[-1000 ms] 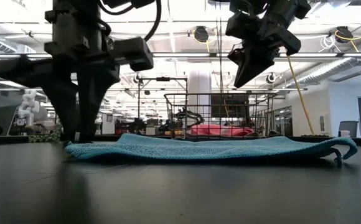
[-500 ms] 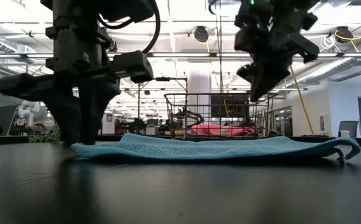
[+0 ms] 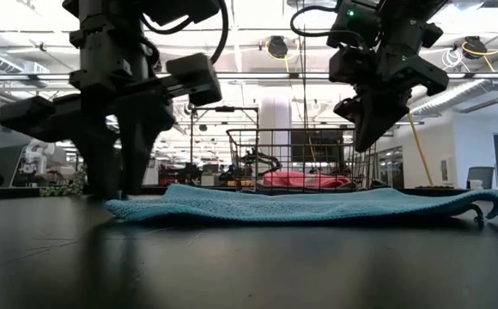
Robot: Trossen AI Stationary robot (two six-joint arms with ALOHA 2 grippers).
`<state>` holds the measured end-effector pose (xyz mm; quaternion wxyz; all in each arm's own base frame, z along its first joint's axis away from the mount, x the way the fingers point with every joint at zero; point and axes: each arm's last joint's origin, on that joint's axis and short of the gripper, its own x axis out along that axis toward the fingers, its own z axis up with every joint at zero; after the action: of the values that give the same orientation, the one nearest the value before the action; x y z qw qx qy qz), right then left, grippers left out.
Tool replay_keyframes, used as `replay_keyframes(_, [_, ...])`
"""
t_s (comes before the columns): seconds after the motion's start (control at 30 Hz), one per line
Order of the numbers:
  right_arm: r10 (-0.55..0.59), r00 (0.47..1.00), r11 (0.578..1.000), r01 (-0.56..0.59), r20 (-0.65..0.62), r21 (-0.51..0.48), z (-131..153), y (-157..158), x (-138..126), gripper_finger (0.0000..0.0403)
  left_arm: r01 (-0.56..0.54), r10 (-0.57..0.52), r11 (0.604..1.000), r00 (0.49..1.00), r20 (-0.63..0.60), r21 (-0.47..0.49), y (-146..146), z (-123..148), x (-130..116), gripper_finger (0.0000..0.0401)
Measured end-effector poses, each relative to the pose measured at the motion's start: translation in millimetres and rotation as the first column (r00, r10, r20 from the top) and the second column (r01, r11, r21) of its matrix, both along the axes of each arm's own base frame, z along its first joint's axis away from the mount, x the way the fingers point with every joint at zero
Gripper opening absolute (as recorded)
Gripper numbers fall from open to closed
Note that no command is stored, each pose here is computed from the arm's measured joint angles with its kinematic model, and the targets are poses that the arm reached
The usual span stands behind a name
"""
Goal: Fold microfiber towels
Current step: Fold the right blue towel
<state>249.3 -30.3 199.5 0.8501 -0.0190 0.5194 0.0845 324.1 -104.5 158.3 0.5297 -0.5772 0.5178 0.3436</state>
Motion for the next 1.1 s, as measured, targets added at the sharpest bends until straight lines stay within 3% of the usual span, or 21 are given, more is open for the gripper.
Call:
replay_keyframes(0.73, [0.021,0.999,1.0,-0.021,-0.043,-0.003,-2,1,-4,0.0008,-0.006,0.007,0.999,1.0,-0.016,0.04,-2,-10,0,0.0093])
replay_keyframes(1.1, [0.015,0.999,1.0,-0.015,-0.044,-0.001,-41,2,-20,0.0008,-0.053,0.057,0.992,0.998,-0.025,0.118,9,-11,1,0.0093])
